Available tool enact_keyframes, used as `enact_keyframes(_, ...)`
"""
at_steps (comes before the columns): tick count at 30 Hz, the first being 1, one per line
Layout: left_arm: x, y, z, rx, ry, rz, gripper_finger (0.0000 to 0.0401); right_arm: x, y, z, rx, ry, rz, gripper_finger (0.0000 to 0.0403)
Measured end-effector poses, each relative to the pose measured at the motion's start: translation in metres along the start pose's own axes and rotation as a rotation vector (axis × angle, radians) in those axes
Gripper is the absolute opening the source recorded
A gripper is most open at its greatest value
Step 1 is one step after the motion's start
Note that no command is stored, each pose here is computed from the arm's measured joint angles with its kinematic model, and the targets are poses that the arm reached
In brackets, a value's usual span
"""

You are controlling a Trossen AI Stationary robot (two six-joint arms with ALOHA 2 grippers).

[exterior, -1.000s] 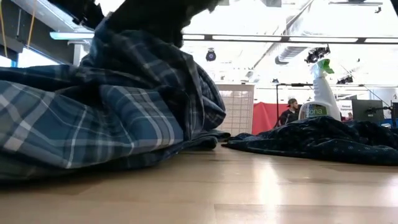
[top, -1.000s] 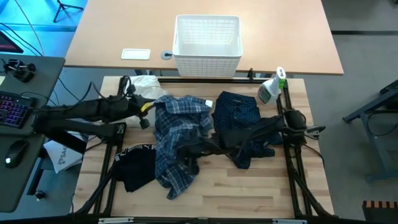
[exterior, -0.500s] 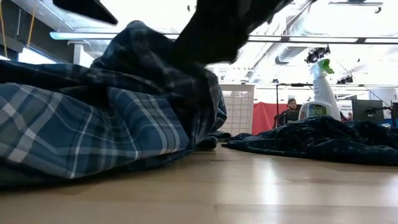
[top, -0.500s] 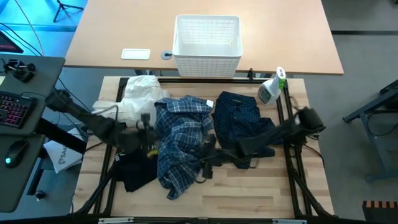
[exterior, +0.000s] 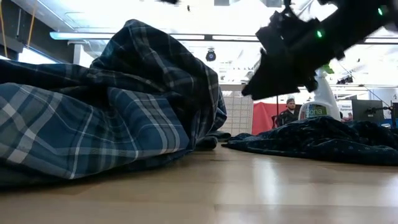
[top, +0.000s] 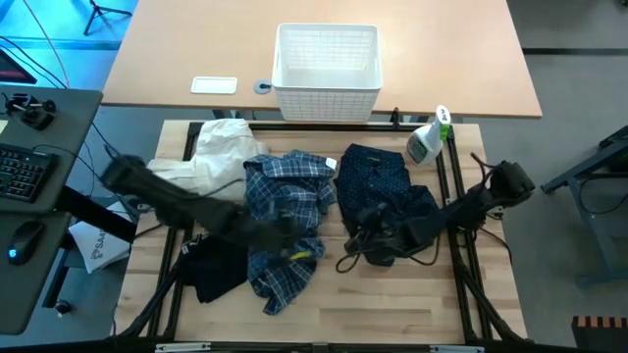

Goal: Fold Laundry from Bin
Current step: Fold the checkered blue polo

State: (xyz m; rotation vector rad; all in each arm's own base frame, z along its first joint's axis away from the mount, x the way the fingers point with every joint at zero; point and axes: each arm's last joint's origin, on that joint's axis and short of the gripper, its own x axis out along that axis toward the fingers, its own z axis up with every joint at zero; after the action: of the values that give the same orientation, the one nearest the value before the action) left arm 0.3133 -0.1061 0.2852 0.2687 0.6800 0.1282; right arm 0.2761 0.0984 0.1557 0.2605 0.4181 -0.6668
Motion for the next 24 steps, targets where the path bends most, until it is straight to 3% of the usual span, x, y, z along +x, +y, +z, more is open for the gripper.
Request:
enact_keyframes(3,0.043,0.012,-0.005,0.002,0.15,0.052,0.0048,-0.001,-0.003,-0.005,0.014,-0.041,-0.004,0.0159)
enact_keyframes(6,0.06,0.025,-0.015,0.041,0.395,0.177,0.0039,-0.002,-0.003,-0.007,0.007,-0.051,0.004,0.0156)
enact_keyframes(9,0.048,0.028,-0.022,0.059,0.622,0.305,0.002,-0.002,-0.003,-0.007,-0.017,-0.04,0.012,0.0156)
enact_keyframes(13,0.002,0.021,-0.044,0.047,0.844,0.506,0.0002,0.003,-0.002,-0.005,-0.088,0.019,0.099,0.0156)
enact_keyframes(14,-0.007,0.016,-0.048,0.002,0.816,0.522,0.0003,0.005,-0.001,-0.004,-0.107,0.036,0.134,0.0156)
enact_keyframes(17,-0.045,0.003,-0.062,-0.125,0.719,0.411,0.0008,0.013,0.002,0.0,-0.149,0.044,0.215,0.0156)
enact_keyframes(20,-0.082,0.002,-0.074,-0.305,0.633,0.446,0.0009,0.022,0.003,0.007,-0.168,0.001,0.25,0.0155)
enact_keyframes(24,-0.118,0.008,-0.074,-0.45,0.347,0.433,0.0012,0.029,0.002,0.014,-0.205,-0.049,0.258,0.0155)
